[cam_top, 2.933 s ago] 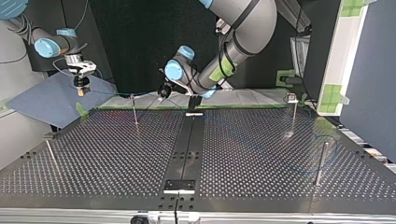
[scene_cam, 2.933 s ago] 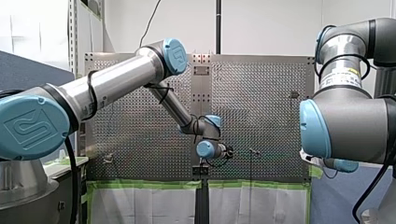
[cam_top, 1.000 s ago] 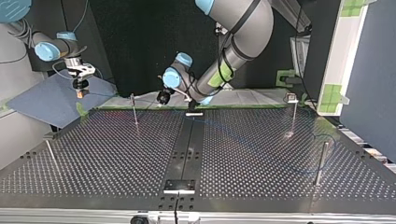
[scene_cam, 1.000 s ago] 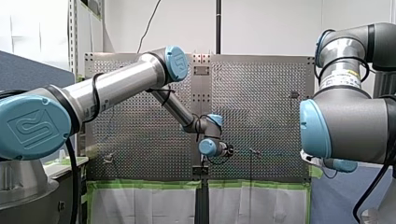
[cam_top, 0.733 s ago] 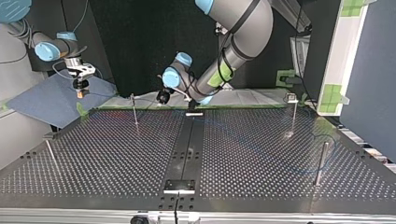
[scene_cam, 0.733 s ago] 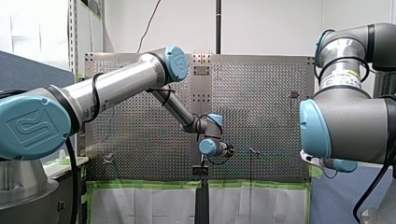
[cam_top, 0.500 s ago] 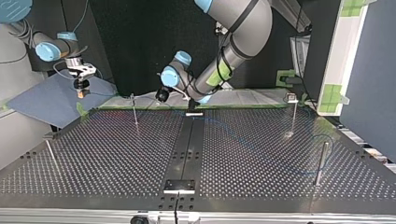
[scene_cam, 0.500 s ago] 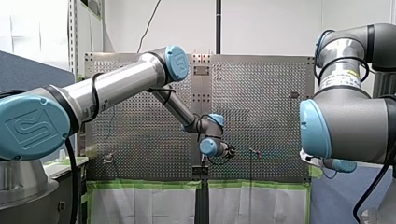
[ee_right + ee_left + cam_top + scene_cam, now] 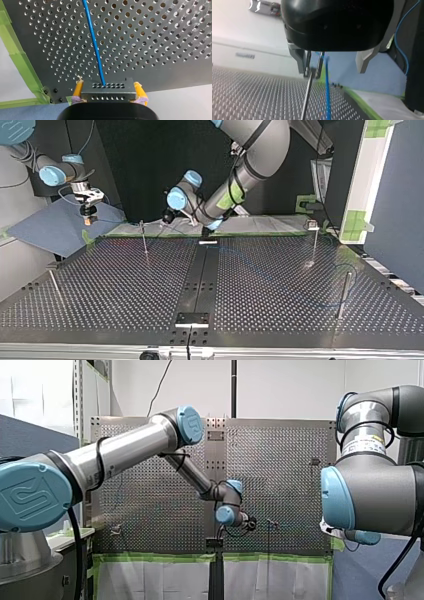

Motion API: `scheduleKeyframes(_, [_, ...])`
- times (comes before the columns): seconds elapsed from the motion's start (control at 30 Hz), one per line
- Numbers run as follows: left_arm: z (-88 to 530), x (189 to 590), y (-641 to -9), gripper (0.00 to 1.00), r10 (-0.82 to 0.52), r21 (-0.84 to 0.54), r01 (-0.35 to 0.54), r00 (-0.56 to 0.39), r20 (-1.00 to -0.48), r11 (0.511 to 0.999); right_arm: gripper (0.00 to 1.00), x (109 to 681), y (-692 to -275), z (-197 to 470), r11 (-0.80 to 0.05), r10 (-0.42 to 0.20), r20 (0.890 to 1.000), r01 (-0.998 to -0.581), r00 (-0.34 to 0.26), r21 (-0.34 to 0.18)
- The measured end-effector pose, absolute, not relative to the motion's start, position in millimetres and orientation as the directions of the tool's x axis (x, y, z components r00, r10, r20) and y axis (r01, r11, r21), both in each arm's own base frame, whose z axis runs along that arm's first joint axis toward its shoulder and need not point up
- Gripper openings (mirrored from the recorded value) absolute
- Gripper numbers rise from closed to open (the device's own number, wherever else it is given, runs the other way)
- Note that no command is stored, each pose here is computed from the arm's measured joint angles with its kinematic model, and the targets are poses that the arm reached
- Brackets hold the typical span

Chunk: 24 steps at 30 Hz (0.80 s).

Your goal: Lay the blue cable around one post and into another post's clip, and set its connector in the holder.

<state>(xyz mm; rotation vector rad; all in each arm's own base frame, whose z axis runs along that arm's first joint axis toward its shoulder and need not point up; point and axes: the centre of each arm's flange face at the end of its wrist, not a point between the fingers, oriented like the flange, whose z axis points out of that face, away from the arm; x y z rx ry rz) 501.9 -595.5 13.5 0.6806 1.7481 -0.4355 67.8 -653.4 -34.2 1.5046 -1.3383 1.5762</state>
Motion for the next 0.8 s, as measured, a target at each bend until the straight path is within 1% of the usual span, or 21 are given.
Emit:
scheduleKeyframes(0.17, [27, 478, -611, 1.00, 0.268, 0.093, 0.669, -0.163, -0.950, 0.737, 0.00, 68, -653, -34, -0.332, -0.226, 0.953, -0.905, -0.199, -0.268])
scheduleKeyframes(0.43, [30, 447, -630, 1.00, 0.297, 0.099, 0.701, -0.166, -0.940, 0.706, 0.00, 68, -653, -35, -0.331, -0.227, 0.953, -0.904, -0.202, -0.270])
scheduleKeyframes(0.63, [30, 436, -639, 1.00, 0.286, 0.085, 0.709, -0.168, -0.943, 0.700, 0.00, 68, -654, -35, -0.331, -0.226, 0.953, -0.904, -0.202, -0.270])
scheduleKeyframes(0.8, [31, 434, -642, 1.00, 0.261, 0.067, 0.704, -0.173, -0.950, 0.707, 0.00, 68, -654, -35, -0.332, -0.227, 0.953, -0.903, -0.202, -0.271])
